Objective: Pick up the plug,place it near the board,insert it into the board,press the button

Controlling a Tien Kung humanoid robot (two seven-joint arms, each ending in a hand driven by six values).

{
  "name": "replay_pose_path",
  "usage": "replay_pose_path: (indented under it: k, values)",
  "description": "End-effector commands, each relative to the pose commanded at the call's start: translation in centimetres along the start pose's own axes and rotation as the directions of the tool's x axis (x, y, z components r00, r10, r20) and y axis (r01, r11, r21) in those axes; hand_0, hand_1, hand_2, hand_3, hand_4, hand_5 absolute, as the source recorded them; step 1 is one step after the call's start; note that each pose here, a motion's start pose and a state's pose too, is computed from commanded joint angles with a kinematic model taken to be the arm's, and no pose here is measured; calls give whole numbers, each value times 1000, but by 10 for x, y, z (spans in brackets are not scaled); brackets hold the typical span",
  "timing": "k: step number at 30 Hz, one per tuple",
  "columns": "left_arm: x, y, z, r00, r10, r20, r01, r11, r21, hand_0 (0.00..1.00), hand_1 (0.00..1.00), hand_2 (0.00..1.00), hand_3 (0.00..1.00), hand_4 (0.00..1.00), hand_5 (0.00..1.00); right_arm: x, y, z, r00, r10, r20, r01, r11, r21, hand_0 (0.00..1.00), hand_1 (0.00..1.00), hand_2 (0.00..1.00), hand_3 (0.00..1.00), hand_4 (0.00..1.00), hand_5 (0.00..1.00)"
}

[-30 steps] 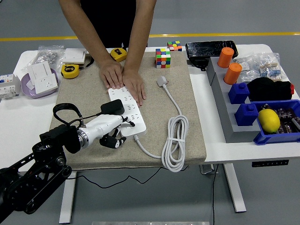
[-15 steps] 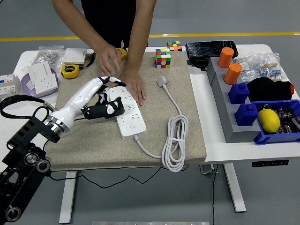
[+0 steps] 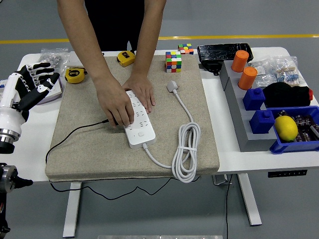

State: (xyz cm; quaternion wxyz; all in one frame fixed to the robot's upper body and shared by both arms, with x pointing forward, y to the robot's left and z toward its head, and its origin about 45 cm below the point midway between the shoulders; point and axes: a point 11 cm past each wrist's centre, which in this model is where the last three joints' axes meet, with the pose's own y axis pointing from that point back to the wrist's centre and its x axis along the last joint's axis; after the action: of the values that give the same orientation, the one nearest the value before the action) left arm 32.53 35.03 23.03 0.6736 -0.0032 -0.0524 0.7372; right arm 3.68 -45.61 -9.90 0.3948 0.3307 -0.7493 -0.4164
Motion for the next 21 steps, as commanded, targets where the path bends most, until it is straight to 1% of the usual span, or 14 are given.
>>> replay_pose_path:
  k: [1,2,4,6,7,8,19,20,21]
  values:
    - [2,2,-4,999,3,-46,-3,1000,12,847,899,861,844,963,564,0,0,1,1000,0,-2,0,1000,-2,926,878,824,798,998,998]
    - [4,3,-6,996,10,-90,-9,1000,20,921,959,936,905,979,721,1,0,1,1000,1,-3,-1,1000,-2,925,877,824,798,998,998]
    - [7,6,-10,988,27,-149,-23,999,28,921,959,936,905,979,721,1,0,1,1000,2,-5,-2,1000,-3,925,877,824,798,998,998]
    - [11,8,-12,985,40,-170,-34,999,34,921,959,936,905,979,721,2,0,1,1000,2,-7,-2,1000,-2,925,877,824,798,998,998]
    - [12,9,-13,984,44,-170,-38,999,37,921,959,936,905,979,721,2,0,1,1000,3,-8,-3,1000,-3,925,877,824,798,998,998]
    - [14,10,-14,985,47,-168,-41,998,40,939,963,935,915,980,770,3,0,2,1000,4,-9,-4,1000,-4,926,878,824,798,998,998]
    - [11,9,-15,992,30,-122,-25,999,47,933,955,922,909,971,788,3,0,0,1000,3,-14,-3,1000,1,926,878,824,798,998,998]
    - [11,9,-15,993,27,-111,-22,999,47,920,937,887,892,969,783,3,0,0,1000,3,-14,-3,1000,0,925,878,824,798,998,998]
    - [11,9,-15,994,26,-106,-21,999,47,920,937,887,892,969,783,3,0,0,1000,3,-15,-3,1000,-1,925,878,824,798,998,998]
